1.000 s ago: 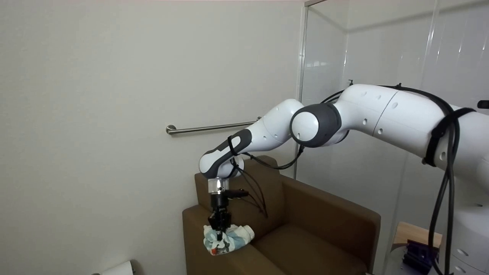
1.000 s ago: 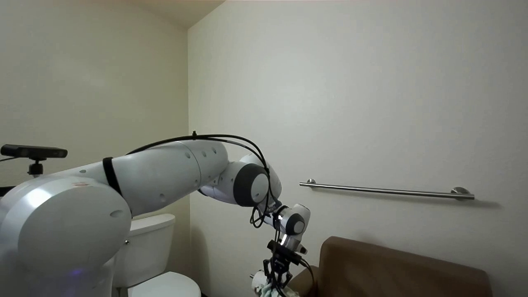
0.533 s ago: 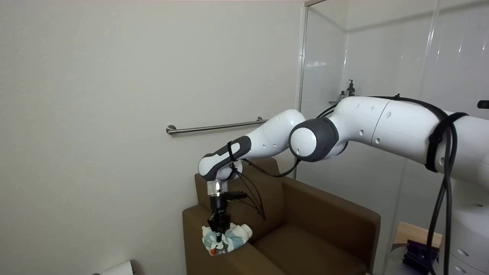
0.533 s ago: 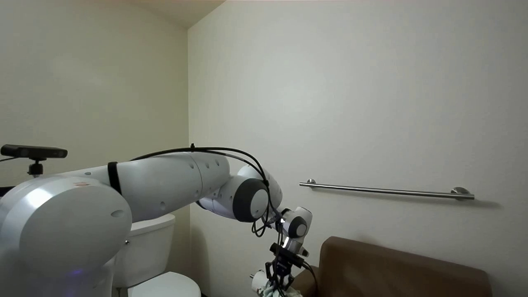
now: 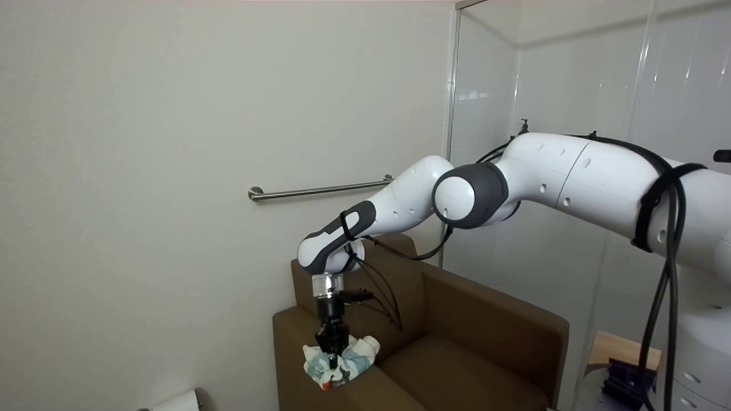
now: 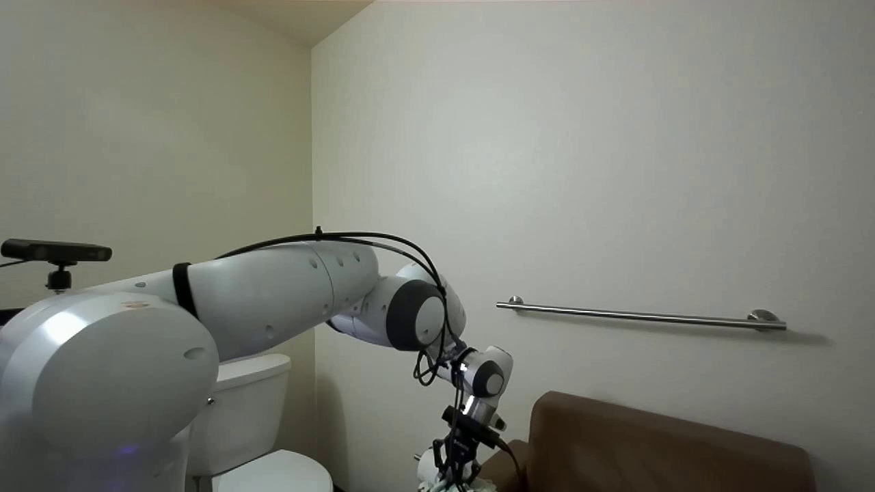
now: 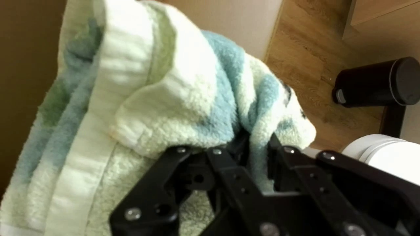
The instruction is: Use the towel to wipe the arm rest
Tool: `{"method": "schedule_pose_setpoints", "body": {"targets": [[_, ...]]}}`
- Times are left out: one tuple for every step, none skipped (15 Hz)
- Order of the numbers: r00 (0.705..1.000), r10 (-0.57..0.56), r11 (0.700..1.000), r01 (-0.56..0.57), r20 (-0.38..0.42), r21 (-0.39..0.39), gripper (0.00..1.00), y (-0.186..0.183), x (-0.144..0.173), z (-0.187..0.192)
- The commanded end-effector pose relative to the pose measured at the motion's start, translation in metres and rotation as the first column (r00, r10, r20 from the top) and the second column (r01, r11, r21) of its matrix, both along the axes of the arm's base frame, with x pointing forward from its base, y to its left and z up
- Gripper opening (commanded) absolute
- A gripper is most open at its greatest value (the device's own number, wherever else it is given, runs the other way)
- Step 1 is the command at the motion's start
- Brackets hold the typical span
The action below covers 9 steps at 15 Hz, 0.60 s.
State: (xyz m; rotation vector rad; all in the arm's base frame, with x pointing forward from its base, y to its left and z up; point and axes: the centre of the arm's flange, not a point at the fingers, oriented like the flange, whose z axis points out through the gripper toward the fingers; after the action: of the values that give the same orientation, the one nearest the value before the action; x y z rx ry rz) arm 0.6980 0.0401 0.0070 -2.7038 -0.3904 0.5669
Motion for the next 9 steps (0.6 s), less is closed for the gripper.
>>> {"method": "schedule_pose_setpoints", "body": {"targets": [[0.999,-0.038,0.999,0.037,-0.028,-0.017,0.07,-0.015,-0.066,0.022],[0.998,-0.053,0.998,0.053,-0.032,-0.028,0.07,-0.017,-0.072,0.025],[0.997,-0.066,0.997,0.065,-0.034,-0.032,0.07,-0.019,-0.08,0.028],[0.996,-0.081,0.996,0.079,-0.038,-0.042,0.07,-0.02,-0.087,0.031],[0.995,-0.09,0.995,0.088,-0.043,-0.049,0.07,-0.021,-0.091,0.035],[0.993,-0.103,0.993,0.1,-0.049,-0.058,0.07,-0.021,-0.097,0.036],[0.992,-0.112,0.992,0.108,-0.064,-0.062,0.07,-0.021,-0.104,0.037],[0.989,-0.122,0.991,0.117,-0.08,-0.058,0.07,-0.02,-0.112,0.036],[0.986,-0.13,0.991,0.126,-0.099,-0.046,0.07,-0.019,-0.121,0.035]]}}
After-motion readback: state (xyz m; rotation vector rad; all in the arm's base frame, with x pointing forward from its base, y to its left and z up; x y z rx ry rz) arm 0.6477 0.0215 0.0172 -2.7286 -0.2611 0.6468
